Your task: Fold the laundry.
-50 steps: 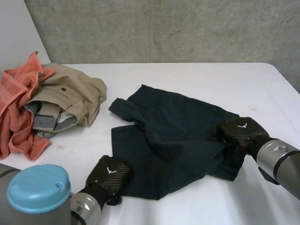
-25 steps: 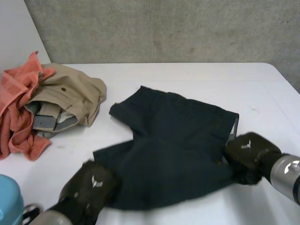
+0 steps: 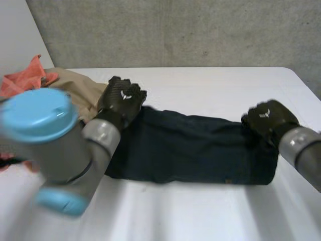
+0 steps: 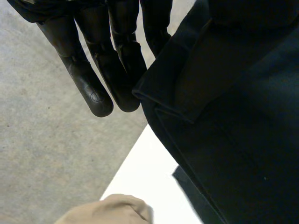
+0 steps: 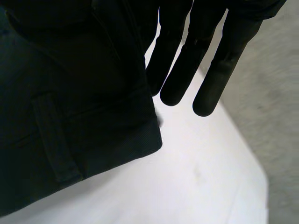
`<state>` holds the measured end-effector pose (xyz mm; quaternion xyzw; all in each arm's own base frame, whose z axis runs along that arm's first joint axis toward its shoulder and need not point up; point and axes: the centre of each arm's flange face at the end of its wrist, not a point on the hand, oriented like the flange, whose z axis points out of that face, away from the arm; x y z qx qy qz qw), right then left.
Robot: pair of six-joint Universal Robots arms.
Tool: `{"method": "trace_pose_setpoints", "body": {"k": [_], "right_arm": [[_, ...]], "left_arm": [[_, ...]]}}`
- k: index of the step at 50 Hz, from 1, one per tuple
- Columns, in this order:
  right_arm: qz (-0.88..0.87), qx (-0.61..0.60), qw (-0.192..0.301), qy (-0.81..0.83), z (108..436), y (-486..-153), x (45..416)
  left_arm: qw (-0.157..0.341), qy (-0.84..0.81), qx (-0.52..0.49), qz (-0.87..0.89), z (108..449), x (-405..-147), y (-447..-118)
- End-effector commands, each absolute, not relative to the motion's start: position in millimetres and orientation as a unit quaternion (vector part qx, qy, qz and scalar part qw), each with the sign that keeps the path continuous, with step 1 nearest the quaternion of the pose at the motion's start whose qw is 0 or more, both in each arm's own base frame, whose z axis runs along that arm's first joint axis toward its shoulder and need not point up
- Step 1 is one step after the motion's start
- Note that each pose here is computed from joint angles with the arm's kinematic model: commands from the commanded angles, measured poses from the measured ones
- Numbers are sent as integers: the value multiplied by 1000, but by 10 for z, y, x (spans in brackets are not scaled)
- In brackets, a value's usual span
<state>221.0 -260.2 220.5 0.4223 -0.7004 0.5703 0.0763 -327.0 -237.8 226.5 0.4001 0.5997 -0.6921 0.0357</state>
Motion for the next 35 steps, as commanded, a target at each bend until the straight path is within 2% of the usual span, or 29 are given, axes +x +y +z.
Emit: {"method": "trace_pose_setpoints", "body": {"k": [1, 5, 8, 14, 18, 23, 27, 29, 35], "right_arm": [[632, 393, 122, -656, 1919, -3232, 2528], [653, 396, 133, -632, 1660, -3527, 2707], [672, 390, 145, -613, 1505, -3740, 2791], [702, 357, 154, -596, 1553, -3894, 2832], [693, 345, 136, -618, 1722, -3734, 2759], [626, 324, 81, -704, 1959, -3267, 2493], [555, 308, 22, -772, 1891, -2950, 2357], [514, 305, -5, -802, 1742, -2849, 2264], [504, 307, -49, -806, 1536, -2805, 2185]], "left_arm": [[90, 573, 409, -704, 1862, -3622, -3169], [111, 564, 398, -715, 1644, -3664, -3525], [118, 552, 397, -724, 1529, -3711, -3635], [123, 519, 375, -758, 1589, -3796, -3663], [108, 516, 385, -758, 1572, -3869, -3466], [101, 514, 382, -762, 1906, -3750, -3215], [100, 517, 385, -758, 2008, -3643, -3061], [96, 522, 385, -755, 2036, -3595, -2993], [71, 540, 378, -749, 1999, -3553, -2886]]}}
